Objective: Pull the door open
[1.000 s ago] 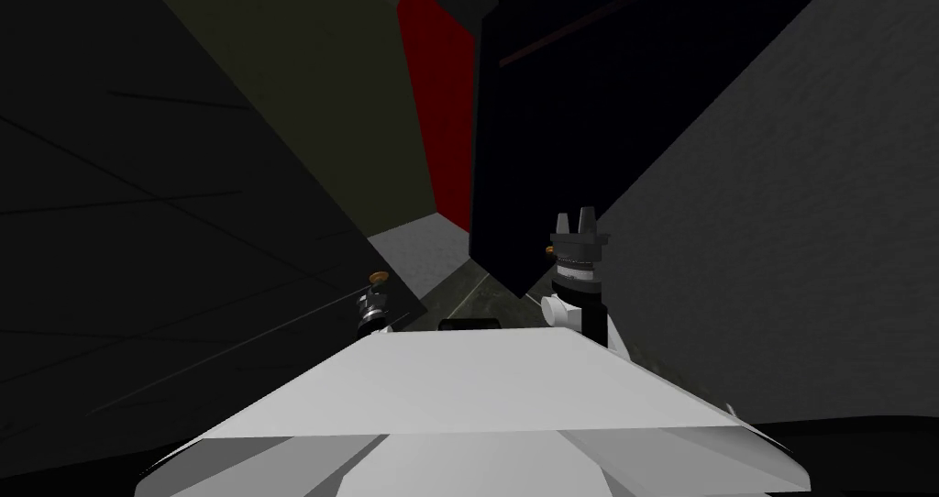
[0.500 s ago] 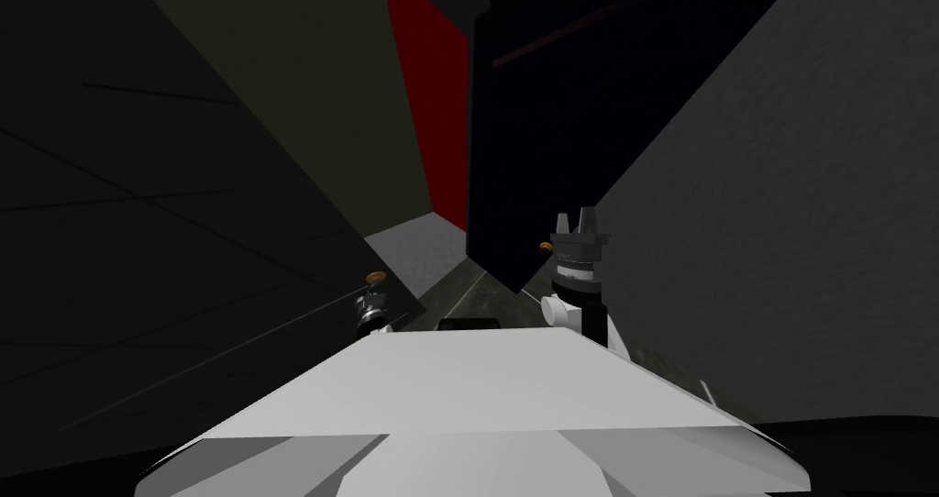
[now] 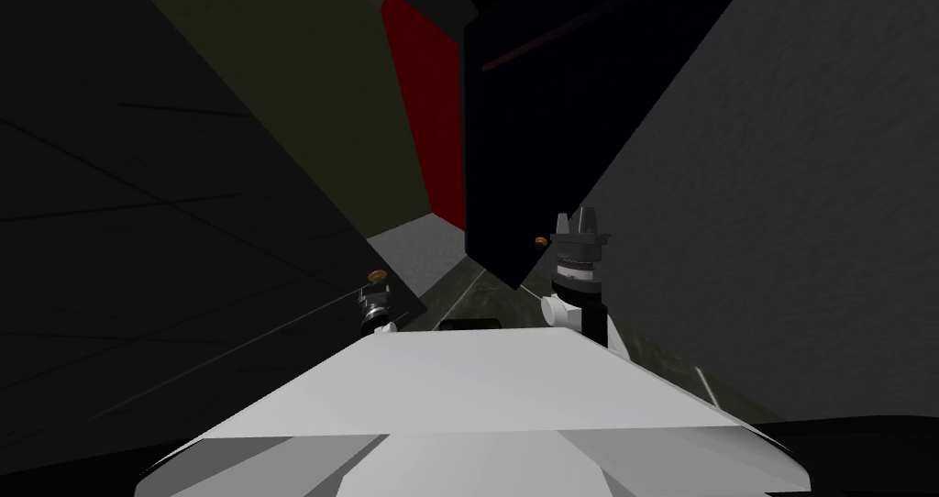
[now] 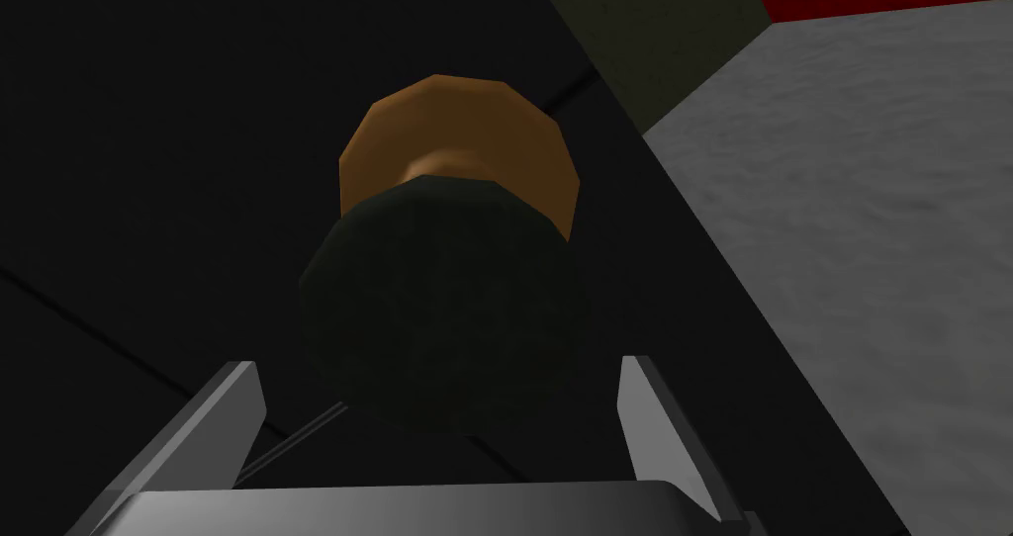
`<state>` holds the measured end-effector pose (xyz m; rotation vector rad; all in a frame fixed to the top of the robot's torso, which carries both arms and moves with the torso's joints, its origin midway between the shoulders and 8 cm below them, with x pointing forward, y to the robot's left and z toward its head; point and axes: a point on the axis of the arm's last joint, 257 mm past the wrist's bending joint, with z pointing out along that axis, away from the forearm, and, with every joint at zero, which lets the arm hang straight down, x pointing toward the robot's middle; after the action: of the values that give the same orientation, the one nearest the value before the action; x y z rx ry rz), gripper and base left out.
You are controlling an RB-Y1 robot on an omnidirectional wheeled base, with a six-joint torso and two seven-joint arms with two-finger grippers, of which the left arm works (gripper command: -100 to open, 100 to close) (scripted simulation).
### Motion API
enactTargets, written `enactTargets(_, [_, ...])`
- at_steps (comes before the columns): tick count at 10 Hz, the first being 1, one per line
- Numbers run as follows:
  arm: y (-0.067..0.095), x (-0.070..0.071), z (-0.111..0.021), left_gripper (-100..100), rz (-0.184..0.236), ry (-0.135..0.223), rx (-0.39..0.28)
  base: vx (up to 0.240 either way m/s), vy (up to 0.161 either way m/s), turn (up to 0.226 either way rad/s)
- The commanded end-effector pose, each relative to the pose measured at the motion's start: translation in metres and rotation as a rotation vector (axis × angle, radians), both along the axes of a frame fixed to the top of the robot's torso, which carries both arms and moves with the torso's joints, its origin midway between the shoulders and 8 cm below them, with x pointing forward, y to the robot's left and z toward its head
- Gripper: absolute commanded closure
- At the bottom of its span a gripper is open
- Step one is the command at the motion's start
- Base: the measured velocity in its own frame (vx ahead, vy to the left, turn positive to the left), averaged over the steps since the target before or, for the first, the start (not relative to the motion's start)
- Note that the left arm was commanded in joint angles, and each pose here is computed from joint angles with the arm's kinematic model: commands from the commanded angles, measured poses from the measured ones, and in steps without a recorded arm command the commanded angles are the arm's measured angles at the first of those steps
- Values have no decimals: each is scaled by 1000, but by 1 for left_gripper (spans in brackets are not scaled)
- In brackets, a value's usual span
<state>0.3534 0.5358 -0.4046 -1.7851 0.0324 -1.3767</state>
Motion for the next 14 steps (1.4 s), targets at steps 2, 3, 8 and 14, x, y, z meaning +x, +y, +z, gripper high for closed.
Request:
enactTargets(2, [-11,9,1,-100,2,-61,-69,-133,-14,-25])
enactTargets(3, [-15,12,2,-100,4,-84,-97,-108,-11,-22])
enactTargets(8, [-41,32,5,-100,12,-216,-257,-87,0,-26])
enactTargets(14, [-66,50,9,-100,18,-340,-412,-86,-4,-22])
